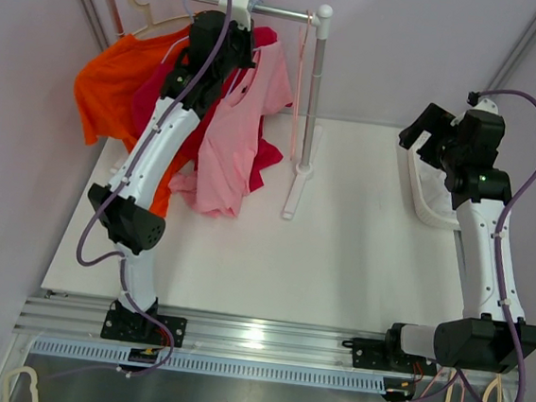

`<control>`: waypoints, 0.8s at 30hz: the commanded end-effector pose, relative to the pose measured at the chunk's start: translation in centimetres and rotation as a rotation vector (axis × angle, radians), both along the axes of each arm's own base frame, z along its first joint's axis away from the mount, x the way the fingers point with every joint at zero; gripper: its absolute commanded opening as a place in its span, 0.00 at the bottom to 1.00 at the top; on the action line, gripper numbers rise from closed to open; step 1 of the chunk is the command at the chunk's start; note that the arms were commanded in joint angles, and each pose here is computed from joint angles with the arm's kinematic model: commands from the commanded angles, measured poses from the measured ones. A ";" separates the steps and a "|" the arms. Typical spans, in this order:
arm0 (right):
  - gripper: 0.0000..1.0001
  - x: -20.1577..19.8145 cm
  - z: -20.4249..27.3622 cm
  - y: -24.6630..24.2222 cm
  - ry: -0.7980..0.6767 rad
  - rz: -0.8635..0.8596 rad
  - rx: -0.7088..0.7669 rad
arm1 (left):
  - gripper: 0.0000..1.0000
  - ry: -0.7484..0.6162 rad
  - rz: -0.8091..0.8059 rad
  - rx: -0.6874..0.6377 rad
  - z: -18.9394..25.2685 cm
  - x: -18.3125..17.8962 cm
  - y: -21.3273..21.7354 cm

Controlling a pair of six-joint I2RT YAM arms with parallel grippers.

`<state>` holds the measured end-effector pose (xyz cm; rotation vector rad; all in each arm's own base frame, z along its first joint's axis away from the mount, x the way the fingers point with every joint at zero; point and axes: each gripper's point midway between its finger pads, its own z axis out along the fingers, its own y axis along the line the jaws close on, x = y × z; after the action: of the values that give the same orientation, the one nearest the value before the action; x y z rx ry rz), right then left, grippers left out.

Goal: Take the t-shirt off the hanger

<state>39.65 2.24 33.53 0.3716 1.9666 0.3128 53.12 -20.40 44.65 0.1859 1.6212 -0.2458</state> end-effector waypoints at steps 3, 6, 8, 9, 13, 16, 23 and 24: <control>0.99 -0.9 2.0 0.5 -0.063 0.033 -0.012 | 0.01 -0.162 -0.011 -0.072 7.7 -2.7 1.2; 0.99 -1.3 2.2 1.1 -0.070 0.065 -0.005 | 0.01 -0.198 0.027 -0.089 9.8 -4.2 2.5; 1.00 -1.5 2.5 1.6 -0.085 0.092 0.000 | 0.01 -0.188 0.067 -0.110 10.1 -4.8 3.5; 0.99 -1.6 2.6 1.6 -0.087 0.094 -0.001 | 0.01 -0.191 0.090 -0.121 10.7 -5.5 4.1; 0.99 -2.5 3.0 3.1 -0.097 0.142 -0.003 | 0.01 -0.149 0.183 -0.147 9.8 -6.9 6.3; 0.99 -3.2 3.1 4.5 -0.101 0.207 0.000 | 0.01 -0.147 0.241 -0.181 10.0 -8.6 7.9; 1.00 -7.7 3.8 15.1 -0.233 0.647 0.018 | 0.01 -0.018 0.544 -0.273 5.8 -11.9 11.3; 1.00 -8.5 3.1 16.6 -0.230 0.709 0.028 | 0.00 -0.009 0.596 -0.284 5.4 -12.6 11.7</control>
<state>33.44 14.46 34.95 -0.1205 1.9229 0.6485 43.14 -10.89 50.38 -0.2839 1.5668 -0.0990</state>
